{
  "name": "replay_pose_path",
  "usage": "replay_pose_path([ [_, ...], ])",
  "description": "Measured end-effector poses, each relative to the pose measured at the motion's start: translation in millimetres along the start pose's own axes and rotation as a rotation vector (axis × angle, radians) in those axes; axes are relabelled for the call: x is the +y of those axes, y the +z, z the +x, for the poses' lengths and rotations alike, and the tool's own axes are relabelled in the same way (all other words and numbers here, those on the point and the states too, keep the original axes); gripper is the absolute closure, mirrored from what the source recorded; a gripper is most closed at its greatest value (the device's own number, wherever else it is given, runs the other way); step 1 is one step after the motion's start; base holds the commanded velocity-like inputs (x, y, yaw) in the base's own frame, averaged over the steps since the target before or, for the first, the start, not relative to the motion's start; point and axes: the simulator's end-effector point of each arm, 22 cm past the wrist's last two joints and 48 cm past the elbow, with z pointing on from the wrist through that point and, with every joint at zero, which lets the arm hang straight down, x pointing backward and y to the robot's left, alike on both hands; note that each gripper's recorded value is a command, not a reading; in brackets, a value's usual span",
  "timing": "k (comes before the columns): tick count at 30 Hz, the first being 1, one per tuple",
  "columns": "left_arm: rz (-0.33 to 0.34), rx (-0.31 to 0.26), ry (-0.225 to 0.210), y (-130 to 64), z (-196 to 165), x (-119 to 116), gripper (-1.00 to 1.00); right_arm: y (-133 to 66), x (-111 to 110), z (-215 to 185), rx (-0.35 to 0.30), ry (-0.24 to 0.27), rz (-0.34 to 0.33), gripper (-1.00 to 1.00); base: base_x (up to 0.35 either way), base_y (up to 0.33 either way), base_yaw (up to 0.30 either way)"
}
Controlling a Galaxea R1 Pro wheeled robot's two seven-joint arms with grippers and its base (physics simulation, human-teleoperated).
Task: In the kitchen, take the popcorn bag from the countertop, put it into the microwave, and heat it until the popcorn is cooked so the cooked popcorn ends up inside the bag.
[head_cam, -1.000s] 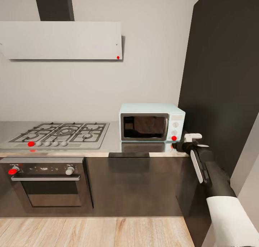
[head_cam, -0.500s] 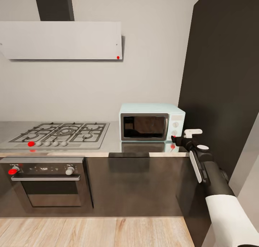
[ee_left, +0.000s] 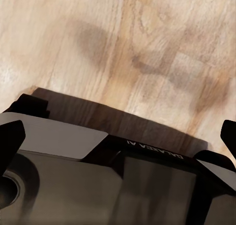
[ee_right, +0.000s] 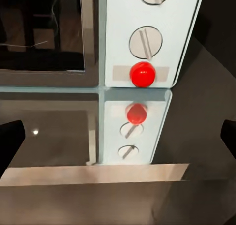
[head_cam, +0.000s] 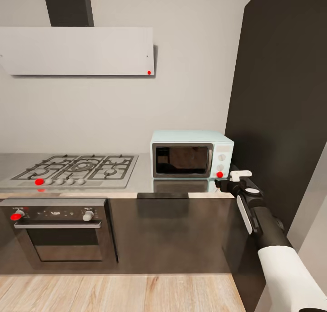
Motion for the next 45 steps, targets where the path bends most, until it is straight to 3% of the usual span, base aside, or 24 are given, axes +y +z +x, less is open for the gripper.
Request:
replay_pose_path([
  [21,0.001,-0.001,0.0,0.0,-0.3,-0.2,-1.0,-0.1,2.7,0.5,0.003,-0.007,0.0,-1.0,0.031,-0.064,0.0],
  [32,0.001,-0.001,0.0,0.0,-0.4,-0.2,-1.0,0.2,21.0,0.0,-0.001,0.025,0.007,-1.0,0.0,0.0,0.0],
  [39,0.001,-0.001,0.002,0.0,-0.3,-0.4,-1.0,16.3,25.0,36.7,0.017,0.024,-0.002,-1.0,0.0,0.0,0.0],
  [45,0.001,-0.001,0.002,0.0,-0.4,-0.2,-1.0,18.3,21.1,38.4,0.003,0.017,0.001,-1.0,0.0,0.0,0.0],
])
